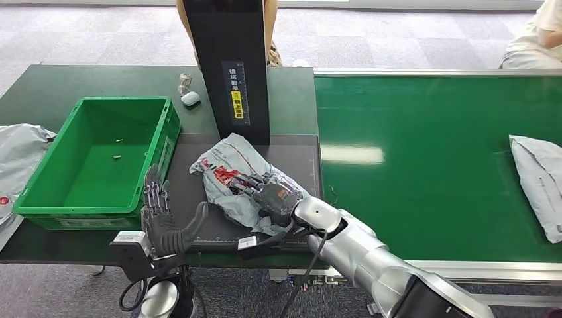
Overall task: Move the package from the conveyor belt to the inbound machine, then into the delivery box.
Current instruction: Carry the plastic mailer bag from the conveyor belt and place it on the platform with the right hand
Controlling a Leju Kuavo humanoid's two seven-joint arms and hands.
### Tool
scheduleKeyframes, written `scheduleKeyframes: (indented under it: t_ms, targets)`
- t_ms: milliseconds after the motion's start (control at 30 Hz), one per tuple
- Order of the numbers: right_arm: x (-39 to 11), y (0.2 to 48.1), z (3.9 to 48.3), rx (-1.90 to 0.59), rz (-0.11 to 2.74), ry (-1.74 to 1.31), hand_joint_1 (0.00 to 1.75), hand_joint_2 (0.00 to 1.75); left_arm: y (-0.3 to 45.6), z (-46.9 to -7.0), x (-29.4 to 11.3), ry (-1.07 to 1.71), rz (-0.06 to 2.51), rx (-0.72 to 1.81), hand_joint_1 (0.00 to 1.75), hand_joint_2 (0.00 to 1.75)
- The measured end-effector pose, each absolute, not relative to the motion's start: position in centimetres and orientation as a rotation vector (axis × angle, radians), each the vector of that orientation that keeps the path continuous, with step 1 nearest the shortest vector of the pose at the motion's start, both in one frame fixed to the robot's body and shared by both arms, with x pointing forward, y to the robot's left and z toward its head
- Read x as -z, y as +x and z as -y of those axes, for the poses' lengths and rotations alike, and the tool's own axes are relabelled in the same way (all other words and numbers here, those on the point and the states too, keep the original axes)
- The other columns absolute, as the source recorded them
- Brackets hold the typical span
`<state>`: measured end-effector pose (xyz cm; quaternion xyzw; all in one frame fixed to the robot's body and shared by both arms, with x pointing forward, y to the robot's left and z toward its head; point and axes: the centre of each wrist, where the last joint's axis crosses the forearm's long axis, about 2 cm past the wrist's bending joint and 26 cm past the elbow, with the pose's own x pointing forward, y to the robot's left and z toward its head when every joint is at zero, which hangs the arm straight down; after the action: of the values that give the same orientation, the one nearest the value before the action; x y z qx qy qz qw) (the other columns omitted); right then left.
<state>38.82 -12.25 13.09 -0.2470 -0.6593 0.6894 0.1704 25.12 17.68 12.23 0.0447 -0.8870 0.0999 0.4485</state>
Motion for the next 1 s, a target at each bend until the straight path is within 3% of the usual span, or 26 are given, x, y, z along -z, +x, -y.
scheduleKeyframes:
  t_ms: [367, 500, 667, 867, 967, 1000]
  targets:
    - [-12.4, 37.9, 13.4, -1.838, 2.2, -0.763, 0.0, 1.75, 26.2, -17.4, -13.2, 0.072, 2.231, -0.245, 0.0, 1.75]
    - [-12.9, 37.8, 13.9, -1.682, 2.333, -0.703, 0.0, 0.0, 26.3, -17.0, -13.3, 0.043, 2.241, -0.21, 0.0, 1.75]
    - [-13.5, 38.0, 14.8, -1.401, 2.388, -0.687, 0.0, 0.0, 26.4, -16.3, -13.1, 0.006, 2.242, -0.152, 0.0, 1.75]
    - [-13.7, 38.0, 15.1, -1.3, 2.399, -0.691, 0.0, 0.0, 26.4, -16.1, -12.7, -0.01, 2.234, -0.121, 0.0, 1.75]
    - [-13.8, 37.9, 15.0, -1.09, 2.396, -0.626, 0.0, 0.0, 26.5, -15.9, -12.6, -0.032, 2.241, -0.072, 0.0, 1.75]
    - [-13.8, 37.9, 14.9, -0.983, 2.383, -0.58, 0.0, 0.44, 26.6, -15.7, -12.6, -0.043, 2.244, -0.048, 0.0, 1.75]
